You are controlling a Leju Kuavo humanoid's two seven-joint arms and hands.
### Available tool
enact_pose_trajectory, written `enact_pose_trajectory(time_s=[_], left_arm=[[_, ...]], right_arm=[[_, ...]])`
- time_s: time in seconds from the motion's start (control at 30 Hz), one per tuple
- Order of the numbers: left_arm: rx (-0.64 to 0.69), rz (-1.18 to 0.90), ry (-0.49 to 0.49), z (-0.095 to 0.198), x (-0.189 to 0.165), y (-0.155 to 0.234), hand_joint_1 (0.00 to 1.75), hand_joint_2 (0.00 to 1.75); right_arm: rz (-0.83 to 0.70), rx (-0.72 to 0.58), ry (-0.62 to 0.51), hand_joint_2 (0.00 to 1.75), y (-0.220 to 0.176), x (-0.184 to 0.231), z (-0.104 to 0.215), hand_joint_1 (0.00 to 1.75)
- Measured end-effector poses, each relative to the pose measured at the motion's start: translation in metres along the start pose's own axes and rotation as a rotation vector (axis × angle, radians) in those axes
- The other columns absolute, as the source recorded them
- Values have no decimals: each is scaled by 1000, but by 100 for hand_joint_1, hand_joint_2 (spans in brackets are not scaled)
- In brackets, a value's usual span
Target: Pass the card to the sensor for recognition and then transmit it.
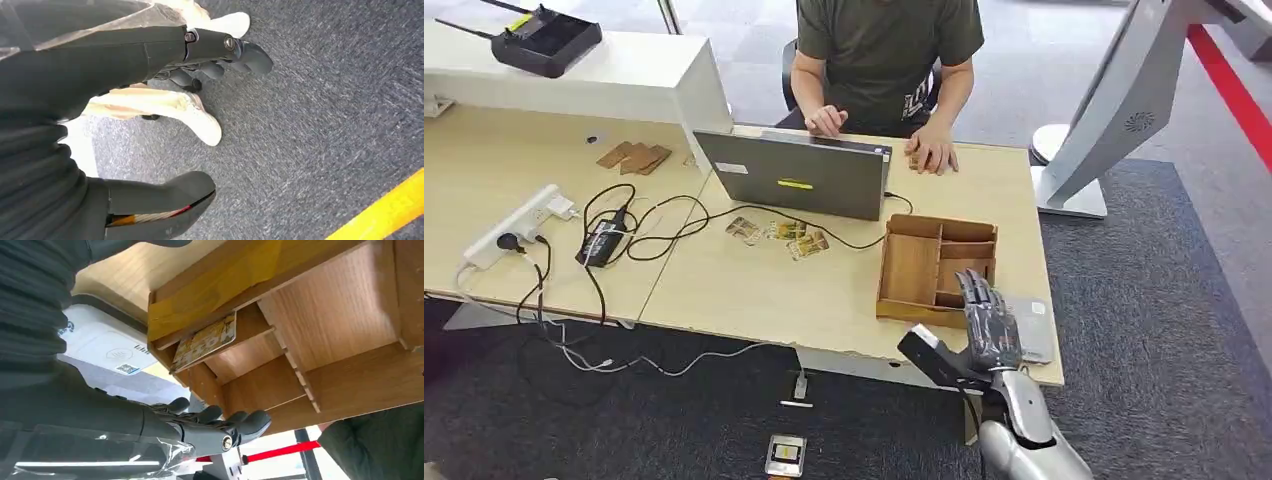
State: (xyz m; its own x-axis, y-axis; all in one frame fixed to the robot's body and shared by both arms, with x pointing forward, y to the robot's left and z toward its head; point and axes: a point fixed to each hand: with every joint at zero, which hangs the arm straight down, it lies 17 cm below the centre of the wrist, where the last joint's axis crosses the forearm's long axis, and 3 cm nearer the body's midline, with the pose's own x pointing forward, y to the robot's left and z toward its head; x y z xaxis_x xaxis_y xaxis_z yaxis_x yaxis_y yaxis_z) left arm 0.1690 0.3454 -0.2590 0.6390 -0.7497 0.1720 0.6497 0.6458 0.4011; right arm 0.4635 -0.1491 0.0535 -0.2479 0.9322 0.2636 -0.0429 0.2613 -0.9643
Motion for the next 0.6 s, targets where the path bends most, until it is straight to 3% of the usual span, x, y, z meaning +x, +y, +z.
enact_pose_trajectory(time_s=[0.33,0.6], left_arm=[[1,11,0,0,-3,-1,0,175],[0,32,6,1,-5,-1,0,175]], right_arm=[[18,3,-14,175,2,6,-1,0],[135,-34,-43,175,-5,7,-5,0]])
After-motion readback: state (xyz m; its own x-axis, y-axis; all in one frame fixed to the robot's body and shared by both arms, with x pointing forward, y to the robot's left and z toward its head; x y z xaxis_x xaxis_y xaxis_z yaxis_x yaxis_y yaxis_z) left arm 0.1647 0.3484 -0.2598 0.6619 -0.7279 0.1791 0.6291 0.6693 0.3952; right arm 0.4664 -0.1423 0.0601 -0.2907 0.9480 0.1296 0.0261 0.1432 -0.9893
